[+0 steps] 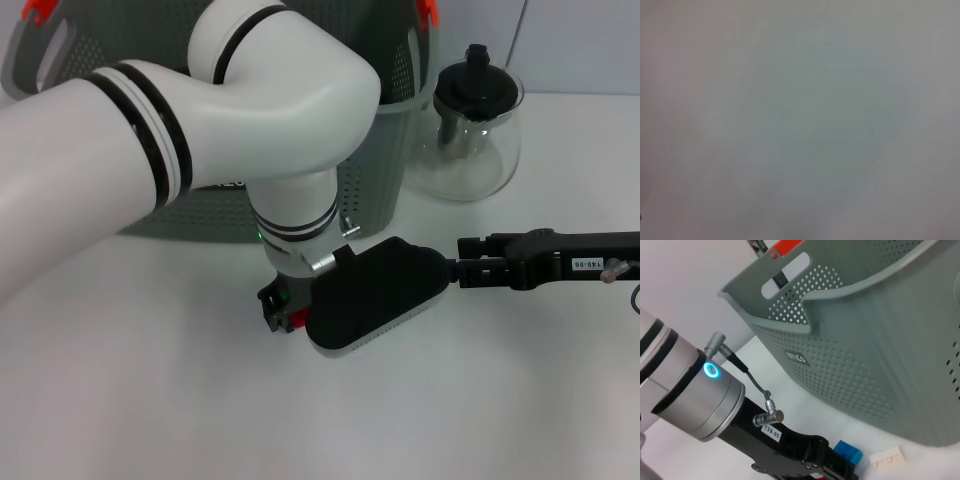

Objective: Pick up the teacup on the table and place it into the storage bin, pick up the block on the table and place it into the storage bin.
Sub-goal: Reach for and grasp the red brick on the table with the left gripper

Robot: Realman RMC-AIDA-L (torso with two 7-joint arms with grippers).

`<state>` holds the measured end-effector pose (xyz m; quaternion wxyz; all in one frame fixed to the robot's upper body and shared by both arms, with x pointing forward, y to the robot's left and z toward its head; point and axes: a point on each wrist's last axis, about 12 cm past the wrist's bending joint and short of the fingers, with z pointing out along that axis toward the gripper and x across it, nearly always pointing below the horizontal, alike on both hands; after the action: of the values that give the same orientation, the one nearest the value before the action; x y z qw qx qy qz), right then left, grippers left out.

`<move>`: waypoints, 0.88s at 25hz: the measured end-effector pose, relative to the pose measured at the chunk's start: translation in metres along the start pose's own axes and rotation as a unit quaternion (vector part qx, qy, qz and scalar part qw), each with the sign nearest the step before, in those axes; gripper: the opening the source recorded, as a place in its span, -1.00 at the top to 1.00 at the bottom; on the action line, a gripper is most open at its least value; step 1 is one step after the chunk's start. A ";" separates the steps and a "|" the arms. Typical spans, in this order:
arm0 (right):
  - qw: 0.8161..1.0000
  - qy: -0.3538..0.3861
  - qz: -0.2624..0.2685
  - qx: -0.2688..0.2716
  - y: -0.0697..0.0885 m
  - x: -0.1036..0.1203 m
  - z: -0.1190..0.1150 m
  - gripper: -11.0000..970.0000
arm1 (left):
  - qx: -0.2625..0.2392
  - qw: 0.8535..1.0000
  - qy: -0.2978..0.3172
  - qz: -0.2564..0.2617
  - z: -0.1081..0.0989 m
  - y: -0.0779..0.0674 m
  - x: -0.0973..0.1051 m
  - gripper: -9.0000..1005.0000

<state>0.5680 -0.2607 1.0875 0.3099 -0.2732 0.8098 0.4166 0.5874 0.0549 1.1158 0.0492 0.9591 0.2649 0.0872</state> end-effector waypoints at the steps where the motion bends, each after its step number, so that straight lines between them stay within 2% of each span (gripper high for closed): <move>1: 1.000 0.000 -0.001 0.000 0.000 0.000 0.000 -0.73 | 0.001 1.000 0.001 0.000 0.000 0.000 0.000 -0.44; 16: 1.000 -0.003 0.001 0.003 -0.001 0.002 -0.002 -0.73 | 0.004 1.000 0.001 -0.004 0.000 0.002 0.000 -0.31; 22: 1.000 -0.005 0.001 0.005 -0.002 0.003 -0.004 -0.73 | 0.015 0.999 -0.018 -0.027 -0.013 0.003 -0.005 -0.28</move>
<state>0.5666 -0.2651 1.0863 0.3145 -0.2686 0.8109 0.4140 0.5817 0.0505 1.1286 0.0418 0.9537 0.2908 0.0649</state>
